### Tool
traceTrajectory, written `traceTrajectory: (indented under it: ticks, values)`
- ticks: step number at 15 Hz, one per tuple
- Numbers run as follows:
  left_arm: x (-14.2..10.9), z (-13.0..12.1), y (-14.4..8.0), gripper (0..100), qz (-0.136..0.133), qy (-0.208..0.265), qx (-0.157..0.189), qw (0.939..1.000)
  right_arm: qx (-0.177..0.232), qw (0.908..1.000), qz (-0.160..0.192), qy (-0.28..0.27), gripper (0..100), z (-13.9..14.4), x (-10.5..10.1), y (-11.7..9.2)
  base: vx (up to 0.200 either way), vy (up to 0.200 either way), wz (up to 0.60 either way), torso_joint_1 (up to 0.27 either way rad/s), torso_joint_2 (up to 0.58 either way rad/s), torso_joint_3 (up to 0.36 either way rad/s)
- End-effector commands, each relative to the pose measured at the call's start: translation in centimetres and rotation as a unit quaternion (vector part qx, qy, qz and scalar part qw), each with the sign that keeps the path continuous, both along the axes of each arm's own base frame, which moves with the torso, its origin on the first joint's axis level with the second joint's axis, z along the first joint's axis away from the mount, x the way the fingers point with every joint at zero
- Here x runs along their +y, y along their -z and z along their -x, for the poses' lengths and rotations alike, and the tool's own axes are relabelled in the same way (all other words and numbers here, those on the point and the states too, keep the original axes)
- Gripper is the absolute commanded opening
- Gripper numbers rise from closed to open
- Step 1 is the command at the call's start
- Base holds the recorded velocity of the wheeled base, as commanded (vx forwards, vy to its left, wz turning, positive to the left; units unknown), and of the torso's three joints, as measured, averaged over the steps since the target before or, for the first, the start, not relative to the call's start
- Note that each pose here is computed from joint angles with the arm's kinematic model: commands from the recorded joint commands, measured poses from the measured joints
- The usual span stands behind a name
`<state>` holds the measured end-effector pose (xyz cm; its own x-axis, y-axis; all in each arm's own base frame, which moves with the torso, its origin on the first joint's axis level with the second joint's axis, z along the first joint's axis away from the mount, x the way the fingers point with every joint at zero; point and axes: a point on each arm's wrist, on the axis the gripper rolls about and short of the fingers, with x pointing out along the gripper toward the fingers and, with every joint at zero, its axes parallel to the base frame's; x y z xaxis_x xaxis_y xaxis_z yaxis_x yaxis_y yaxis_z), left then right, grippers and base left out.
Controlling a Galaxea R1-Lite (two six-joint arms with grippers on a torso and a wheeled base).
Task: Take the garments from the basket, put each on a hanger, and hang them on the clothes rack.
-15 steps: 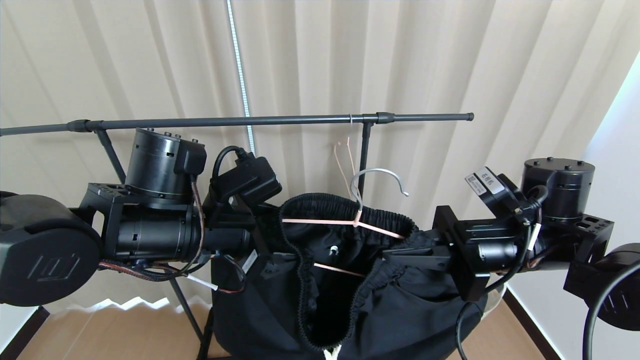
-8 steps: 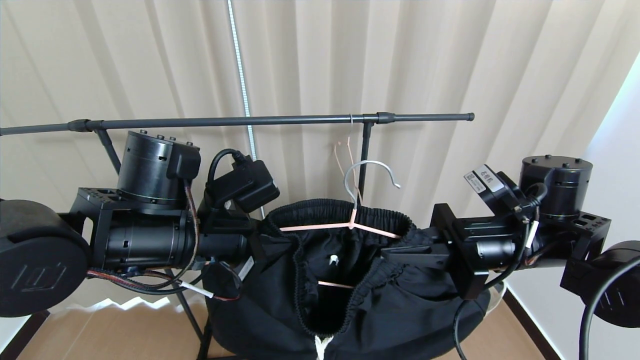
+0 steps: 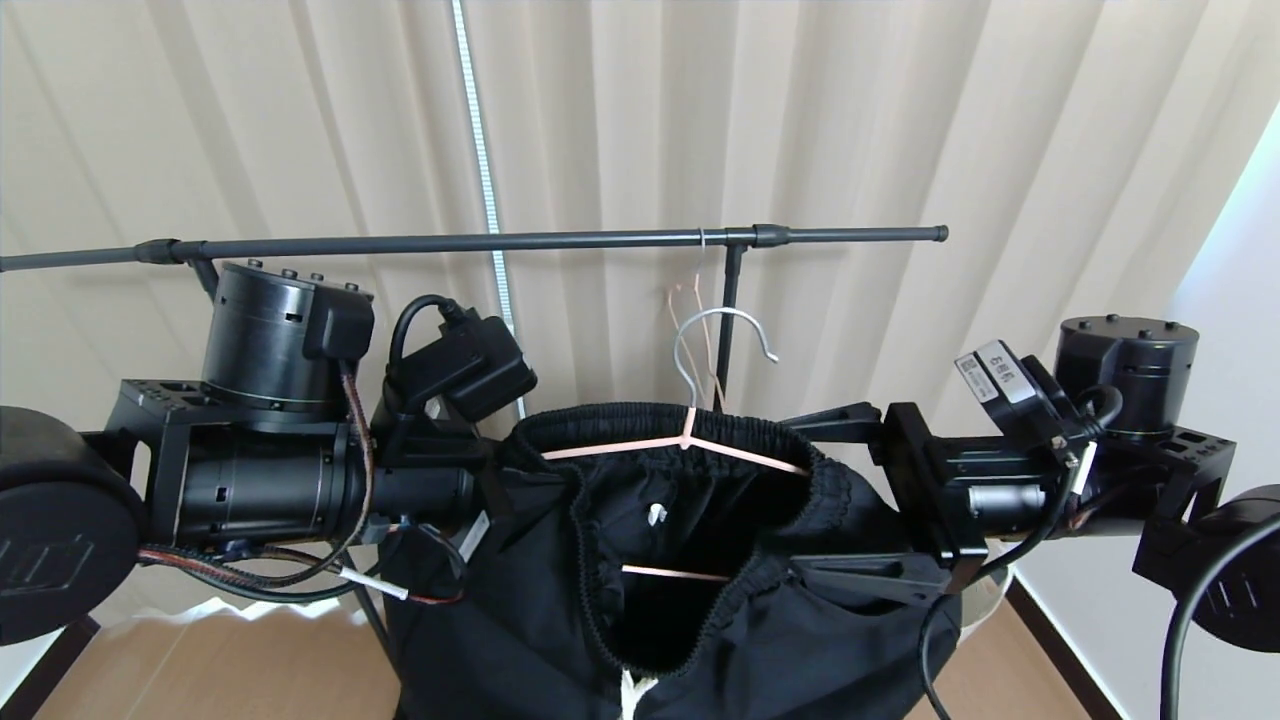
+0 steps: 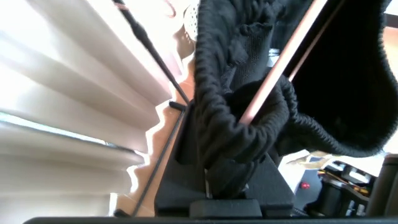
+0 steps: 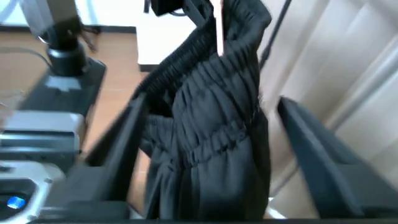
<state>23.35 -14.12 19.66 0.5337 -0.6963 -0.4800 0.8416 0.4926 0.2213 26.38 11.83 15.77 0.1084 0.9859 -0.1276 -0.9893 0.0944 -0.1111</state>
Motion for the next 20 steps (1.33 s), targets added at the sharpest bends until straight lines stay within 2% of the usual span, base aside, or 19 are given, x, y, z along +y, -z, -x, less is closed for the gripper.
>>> traceTrajectory:
  ticks: [1,5,9,11,15,16,20]
  values:
    - [0.5,0.7,-0.2,0,0.004,-0.002,-0.001,1.0000,0.006,0.9999,0.008,0.014,100,-0.4,-0.7,0.9,0.000,0.000,0.00,0.000,0.00,0.000]
    - [2.0,0.9,-0.8,0,0.011,-0.028,-0.011,0.9995,-0.013,0.9996,0.000,0.024,100,0.1,-1.6,-0.4,0.000,0.000,0.00,0.000,0.00,0.000]
    - [3.4,2.0,-1.3,0,0.028,-0.051,-0.007,0.9983,0.009,0.9992,0.007,0.038,100,1.0,-2.6,0.6,0.000,0.000,0.00,0.000,0.00,0.000]
    - [4.0,2.4,-1.4,0,0.032,-0.061,-0.010,0.9976,0.026,0.9986,0.012,0.044,100,1.5,-3.1,1.4,0.000,0.000,0.00,0.000,0.00,0.000]
    - [4.8,3.2,-1.7,0,0.038,-0.072,-0.016,0.9966,0.081,0.9946,0.030,0.056,100,0.7,-3.5,4.5,0.000,0.000,0.00,0.000,0.00,0.000]
    - [5.0,3.5,-1.6,0,0.039,-0.074,-0.013,0.9964,0.104,0.9921,0.038,0.059,100,0.4,-3.6,5.9,0.000,0.000,0.00,0.000,0.00,0.000]
    - [5.3,4.2,-2.2,0,0.061,-0.085,-0.008,0.9945,0.126,0.9881,0.056,0.068,100,-0.6,-4.0,8.6,0.000,0.000,0.00,0.000,0.00,0.000]
